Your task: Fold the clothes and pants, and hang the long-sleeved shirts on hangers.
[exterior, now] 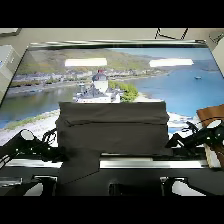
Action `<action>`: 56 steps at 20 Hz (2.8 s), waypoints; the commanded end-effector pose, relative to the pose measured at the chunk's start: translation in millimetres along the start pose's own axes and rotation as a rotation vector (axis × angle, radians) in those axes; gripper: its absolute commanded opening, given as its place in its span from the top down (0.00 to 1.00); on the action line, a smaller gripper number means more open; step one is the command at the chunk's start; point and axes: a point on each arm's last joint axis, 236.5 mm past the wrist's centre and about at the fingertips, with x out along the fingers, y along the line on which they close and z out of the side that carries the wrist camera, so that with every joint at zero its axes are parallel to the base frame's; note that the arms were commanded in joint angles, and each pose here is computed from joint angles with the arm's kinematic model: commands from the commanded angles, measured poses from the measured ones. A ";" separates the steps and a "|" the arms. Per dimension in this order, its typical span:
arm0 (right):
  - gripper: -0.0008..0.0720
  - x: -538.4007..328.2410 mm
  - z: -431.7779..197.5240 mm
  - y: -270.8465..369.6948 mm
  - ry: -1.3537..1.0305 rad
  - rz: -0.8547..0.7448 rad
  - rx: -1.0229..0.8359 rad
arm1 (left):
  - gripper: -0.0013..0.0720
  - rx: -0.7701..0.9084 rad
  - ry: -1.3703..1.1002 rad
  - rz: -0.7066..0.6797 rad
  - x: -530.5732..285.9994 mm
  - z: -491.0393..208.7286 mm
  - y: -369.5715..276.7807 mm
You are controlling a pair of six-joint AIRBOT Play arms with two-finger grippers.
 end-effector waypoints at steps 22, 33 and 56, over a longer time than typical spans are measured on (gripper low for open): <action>0.94 -73.9 179.0 180.9 -0.431 0.128 -0.169 | 0.95 0.082 -0.593 -0.069 -194.7 252.1 -87.2; 0.27 -98.2 186.0 128.2 -0.346 0.141 -0.072 | 0.31 0.016 -0.334 -0.087 -141.3 248.5 -57.3; 0.94 -130.7 66.7 262.5 -0.294 0.301 -0.531 | 0.95 0.381 -0.524 -0.101 -38.3 219.5 -284.4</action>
